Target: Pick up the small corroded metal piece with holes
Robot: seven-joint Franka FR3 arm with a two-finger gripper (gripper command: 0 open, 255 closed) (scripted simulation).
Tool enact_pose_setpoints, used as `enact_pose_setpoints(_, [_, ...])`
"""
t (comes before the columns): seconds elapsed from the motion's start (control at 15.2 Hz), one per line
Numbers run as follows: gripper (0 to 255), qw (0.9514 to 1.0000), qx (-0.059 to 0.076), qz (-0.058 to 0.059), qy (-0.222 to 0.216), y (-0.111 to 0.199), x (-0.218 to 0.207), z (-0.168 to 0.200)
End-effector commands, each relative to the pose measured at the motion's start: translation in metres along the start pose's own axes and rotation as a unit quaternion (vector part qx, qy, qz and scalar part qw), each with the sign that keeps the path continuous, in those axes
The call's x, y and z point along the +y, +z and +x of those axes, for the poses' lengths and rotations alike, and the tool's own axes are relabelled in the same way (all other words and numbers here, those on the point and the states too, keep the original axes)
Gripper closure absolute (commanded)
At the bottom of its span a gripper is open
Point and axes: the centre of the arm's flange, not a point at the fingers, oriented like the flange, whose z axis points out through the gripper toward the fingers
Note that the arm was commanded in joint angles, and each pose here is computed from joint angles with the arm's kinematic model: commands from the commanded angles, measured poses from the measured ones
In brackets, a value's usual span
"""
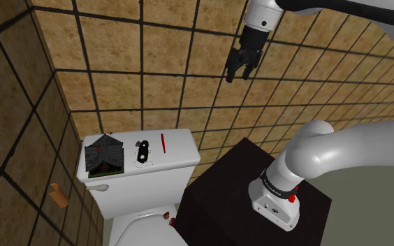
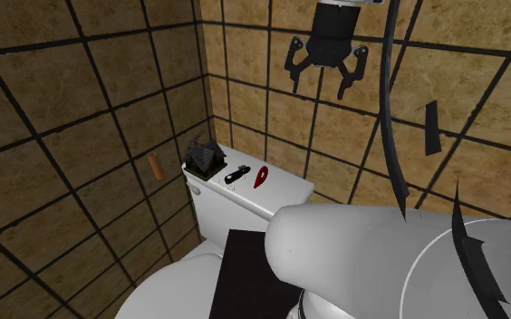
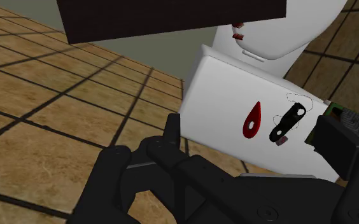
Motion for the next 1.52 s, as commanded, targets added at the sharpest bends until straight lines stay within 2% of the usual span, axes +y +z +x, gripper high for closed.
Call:
enact_pose_setpoints(0.0, [0,1.0000,0.000,0.000,0.000,0.000,0.000,0.000])
enact_pose_setpoints(0.73, [0,0.9976,0.009,-0.013,0.068,0.115,-0.081,0.042])
enact_pose_setpoints(1.45, [0,0.9903,0.019,-0.025,0.135,0.230,-0.153,0.097])
